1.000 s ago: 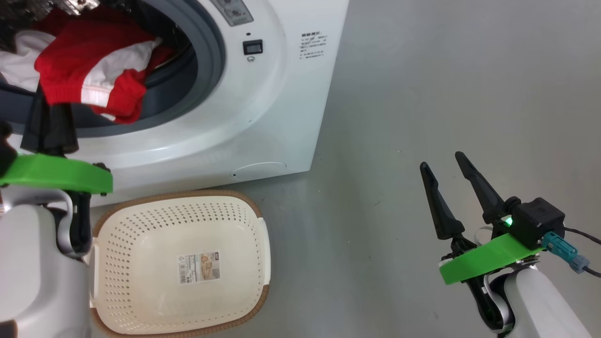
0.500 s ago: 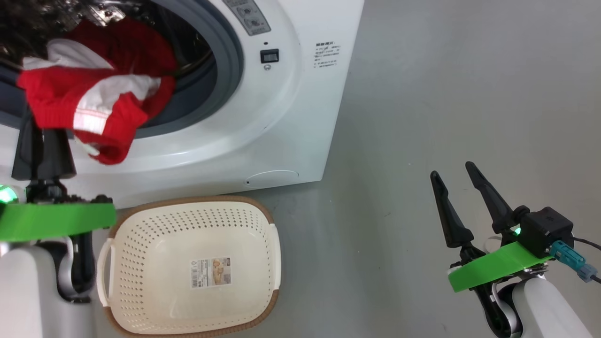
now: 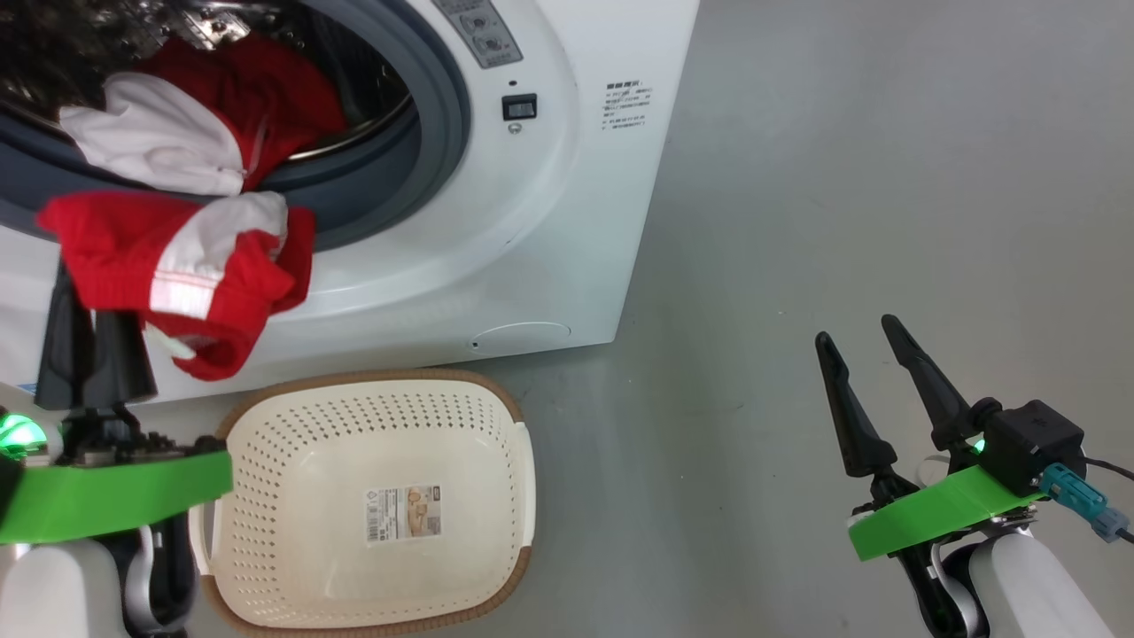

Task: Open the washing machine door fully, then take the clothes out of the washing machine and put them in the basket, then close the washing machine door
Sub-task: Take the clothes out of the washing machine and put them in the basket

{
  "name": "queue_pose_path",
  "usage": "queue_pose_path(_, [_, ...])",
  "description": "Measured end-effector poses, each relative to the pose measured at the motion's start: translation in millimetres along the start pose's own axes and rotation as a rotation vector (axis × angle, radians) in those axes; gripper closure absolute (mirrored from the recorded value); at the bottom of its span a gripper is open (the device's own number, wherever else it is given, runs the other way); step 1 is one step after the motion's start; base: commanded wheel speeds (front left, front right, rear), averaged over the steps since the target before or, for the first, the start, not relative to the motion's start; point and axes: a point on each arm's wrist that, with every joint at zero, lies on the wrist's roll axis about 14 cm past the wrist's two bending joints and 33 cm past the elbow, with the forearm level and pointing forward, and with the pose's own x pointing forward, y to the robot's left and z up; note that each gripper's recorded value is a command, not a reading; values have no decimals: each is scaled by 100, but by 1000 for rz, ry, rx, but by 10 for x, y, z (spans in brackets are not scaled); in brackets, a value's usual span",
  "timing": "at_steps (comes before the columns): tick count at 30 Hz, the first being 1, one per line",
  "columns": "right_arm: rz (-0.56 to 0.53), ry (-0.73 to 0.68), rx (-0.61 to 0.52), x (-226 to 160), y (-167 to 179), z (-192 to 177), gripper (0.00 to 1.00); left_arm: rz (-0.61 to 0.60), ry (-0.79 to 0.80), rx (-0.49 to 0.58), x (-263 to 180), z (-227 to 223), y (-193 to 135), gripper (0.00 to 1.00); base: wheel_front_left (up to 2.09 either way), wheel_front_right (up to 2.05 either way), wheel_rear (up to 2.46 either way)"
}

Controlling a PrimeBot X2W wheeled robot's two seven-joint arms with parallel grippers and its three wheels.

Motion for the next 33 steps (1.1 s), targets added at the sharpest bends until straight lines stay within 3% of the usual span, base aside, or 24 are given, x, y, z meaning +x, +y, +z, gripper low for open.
queue_pose_path(19, [-16, 36, 0, 61, -68, -144, 0, 68, 391, -57, -660, -1207, 136, 100, 0, 0, 0])
queue_pose_path(33, [-35, 68, 12, 162, -116, -298, 0, 75, 719, -17, -1269, -2103, 173, 100, 0, 0, 0])
